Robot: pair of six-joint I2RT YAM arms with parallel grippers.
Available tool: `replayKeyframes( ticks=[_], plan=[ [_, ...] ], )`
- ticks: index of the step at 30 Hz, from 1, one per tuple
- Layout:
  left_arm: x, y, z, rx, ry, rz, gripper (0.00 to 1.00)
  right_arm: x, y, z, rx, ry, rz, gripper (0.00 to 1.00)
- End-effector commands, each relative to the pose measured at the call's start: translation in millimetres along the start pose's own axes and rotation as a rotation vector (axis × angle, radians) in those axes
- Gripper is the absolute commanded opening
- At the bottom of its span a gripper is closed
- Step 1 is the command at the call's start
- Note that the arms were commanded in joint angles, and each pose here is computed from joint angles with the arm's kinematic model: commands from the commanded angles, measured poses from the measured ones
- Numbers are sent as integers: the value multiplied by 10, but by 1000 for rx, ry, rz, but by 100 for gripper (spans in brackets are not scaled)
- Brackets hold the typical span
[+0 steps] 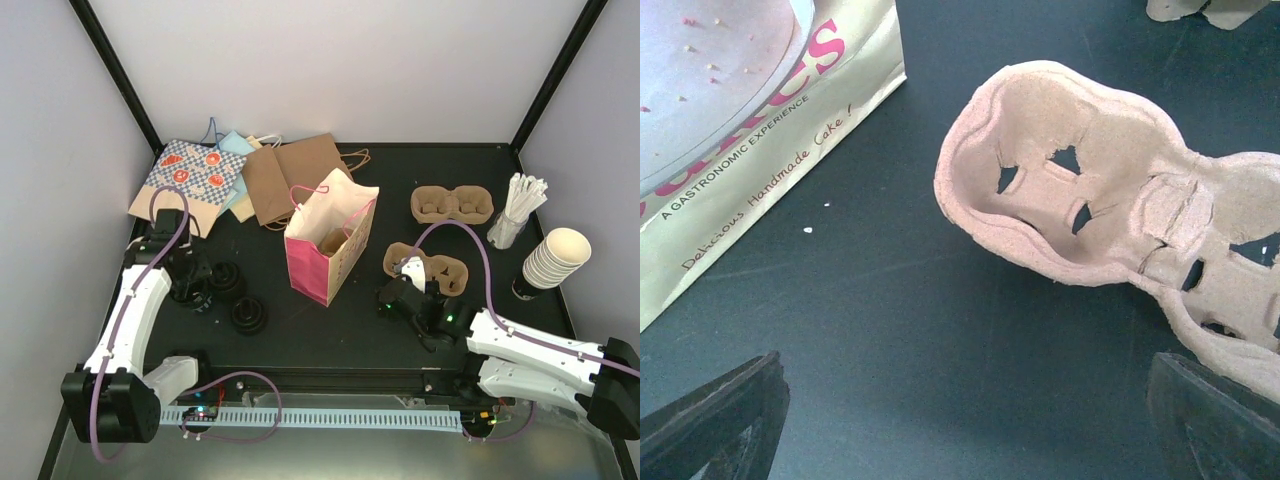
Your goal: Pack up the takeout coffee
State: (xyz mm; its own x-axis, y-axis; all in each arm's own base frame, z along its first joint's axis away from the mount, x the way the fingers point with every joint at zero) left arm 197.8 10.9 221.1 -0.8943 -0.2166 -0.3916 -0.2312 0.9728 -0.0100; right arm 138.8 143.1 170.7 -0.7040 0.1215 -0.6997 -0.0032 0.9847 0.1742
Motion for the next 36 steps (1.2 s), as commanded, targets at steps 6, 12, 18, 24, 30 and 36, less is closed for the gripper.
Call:
replayKeyframes(
  ticks=[6, 12, 18, 24, 30, 36],
  plan=[
    [-65, -30, 91, 23, 35, 3, 40, -79, 60, -14, -10, -23, 21, 100],
    [-60, -36, 92, 30, 39, 6, 27, -77, 66, -8, -9, -21, 20, 100],
    [-54, -39, 107, 32, 49, 5, 22, -76, 69, 0, -1, -18, 17, 100],
    [-50, -45, 119, 38, 58, 3, 22, -75, 69, 0, -1, -17, 18, 100],
    [-47, -62, 138, 52, 71, 4, 16, -76, 67, -1, -1, -17, 18, 100],
    [-45, -56, 147, 43, 84, 0, 11, -75, 66, 0, 1, -18, 17, 100]
  ],
)
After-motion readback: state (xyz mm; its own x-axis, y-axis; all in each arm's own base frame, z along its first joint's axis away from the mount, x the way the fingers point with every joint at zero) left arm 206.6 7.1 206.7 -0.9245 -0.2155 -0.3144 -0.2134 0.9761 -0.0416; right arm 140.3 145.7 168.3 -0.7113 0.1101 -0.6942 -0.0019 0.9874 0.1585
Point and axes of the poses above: each gripper's point midway between its finger pads, its own z axis out along the fingers, its own y axis along the line the jaws close on, x = y × z, the point moved 9 cm from there along -z, back along the fingers, and after that the axes turned 13 degrees about z, right-handed, at the moved point
